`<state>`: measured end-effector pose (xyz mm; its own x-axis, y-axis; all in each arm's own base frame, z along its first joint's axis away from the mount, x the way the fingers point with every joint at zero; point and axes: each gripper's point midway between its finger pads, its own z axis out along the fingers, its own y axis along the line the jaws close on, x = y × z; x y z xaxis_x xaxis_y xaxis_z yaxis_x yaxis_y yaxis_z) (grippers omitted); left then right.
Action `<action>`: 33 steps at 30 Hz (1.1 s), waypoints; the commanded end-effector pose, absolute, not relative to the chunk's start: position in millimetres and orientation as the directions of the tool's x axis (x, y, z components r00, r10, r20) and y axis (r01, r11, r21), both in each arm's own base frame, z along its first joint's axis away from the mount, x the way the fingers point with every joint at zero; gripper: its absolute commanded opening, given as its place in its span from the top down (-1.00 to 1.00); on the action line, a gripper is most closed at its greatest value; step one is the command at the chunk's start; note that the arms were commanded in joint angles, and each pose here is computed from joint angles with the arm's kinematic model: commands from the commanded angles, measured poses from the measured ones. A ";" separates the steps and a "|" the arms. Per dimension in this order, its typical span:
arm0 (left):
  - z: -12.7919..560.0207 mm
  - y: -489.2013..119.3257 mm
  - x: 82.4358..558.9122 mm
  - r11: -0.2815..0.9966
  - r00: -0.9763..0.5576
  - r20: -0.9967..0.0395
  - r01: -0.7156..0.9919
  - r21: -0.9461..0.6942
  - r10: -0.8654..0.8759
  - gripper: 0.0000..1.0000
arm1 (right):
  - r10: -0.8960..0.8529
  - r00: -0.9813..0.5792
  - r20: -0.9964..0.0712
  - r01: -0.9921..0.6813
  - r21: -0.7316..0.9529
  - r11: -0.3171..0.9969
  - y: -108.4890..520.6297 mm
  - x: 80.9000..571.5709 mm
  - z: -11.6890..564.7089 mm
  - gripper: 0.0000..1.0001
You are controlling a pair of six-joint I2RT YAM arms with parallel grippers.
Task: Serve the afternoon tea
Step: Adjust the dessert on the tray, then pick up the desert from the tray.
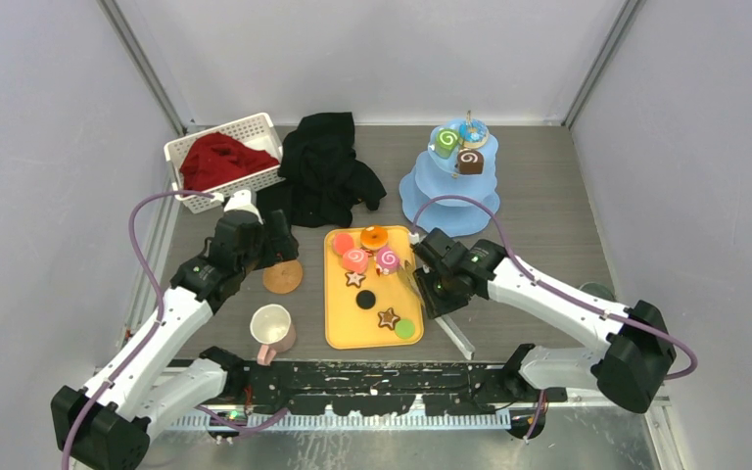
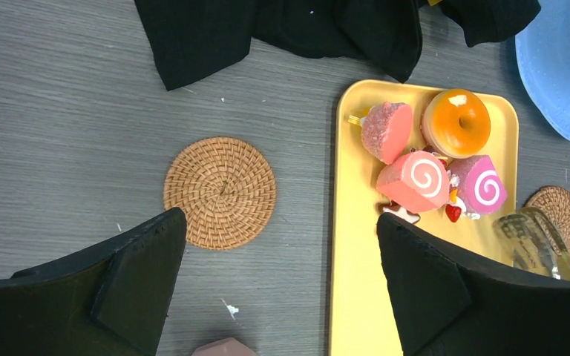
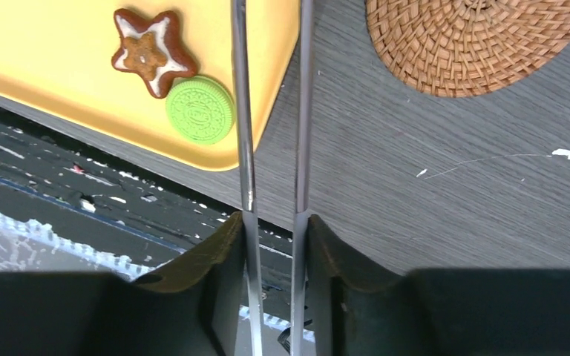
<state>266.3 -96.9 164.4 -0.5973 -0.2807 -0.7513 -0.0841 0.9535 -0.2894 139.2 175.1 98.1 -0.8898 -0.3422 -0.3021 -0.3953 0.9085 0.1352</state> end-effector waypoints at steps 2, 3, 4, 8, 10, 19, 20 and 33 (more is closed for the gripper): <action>177.3 -99.0 273.7 0.943 -0.559 -0.768 -0.084 -0.322 -0.312 -0.99 | -0.350 -0.871 -0.345 -0.407 0.106 0.907 182.2 155.7 102.8 0.17; 178.0 -98.2 273.6 0.945 -0.559 -0.769 -0.086 -0.317 -0.309 -0.99 | -0.352 -0.869 -0.347 -0.409 0.103 0.907 182.5 156.8 102.4 0.16; 179.0 -97.2 273.6 0.946 -0.557 -0.771 -0.088 -0.313 -0.307 -0.99 | -0.356 -0.868 -0.348 -0.412 0.103 0.905 183.0 157.1 101.8 0.15; 180.8 -95.6 273.2 0.946 -0.548 -0.778 -0.089 -0.312 -0.308 -0.99 | -0.367 -0.862 -0.351 -0.425 0.105 0.899 183.7 157.1 100.8 0.11; 180.4 -95.9 273.9 0.945 -0.547 -0.778 -0.089 -0.314 -0.310 -0.99 | -0.366 -0.853 -0.373 -0.433 0.112 0.895 186.5 160.0 102.1 0.05; 189.5 -98.3 278.6 0.944 -0.540 -0.782 -0.085 -0.318 -0.312 -0.99 | -0.412 -0.809 -0.419 -0.502 0.129 0.855 207.8 176.7 107.3 -0.07; 189.9 -97.5 278.6 0.944 -0.538 -0.783 -0.087 -0.317 -0.312 -0.99 | -0.416 -0.806 -0.421 -0.504 0.120 0.855 207.7 178.8 107.2 -0.07; 188.7 -96.0 276.9 0.945 -0.538 -0.783 -0.091 -0.314 -0.312 -0.99 | -0.410 -0.800 -0.437 -0.527 0.188 0.829 229.5 185.9 106.6 -0.07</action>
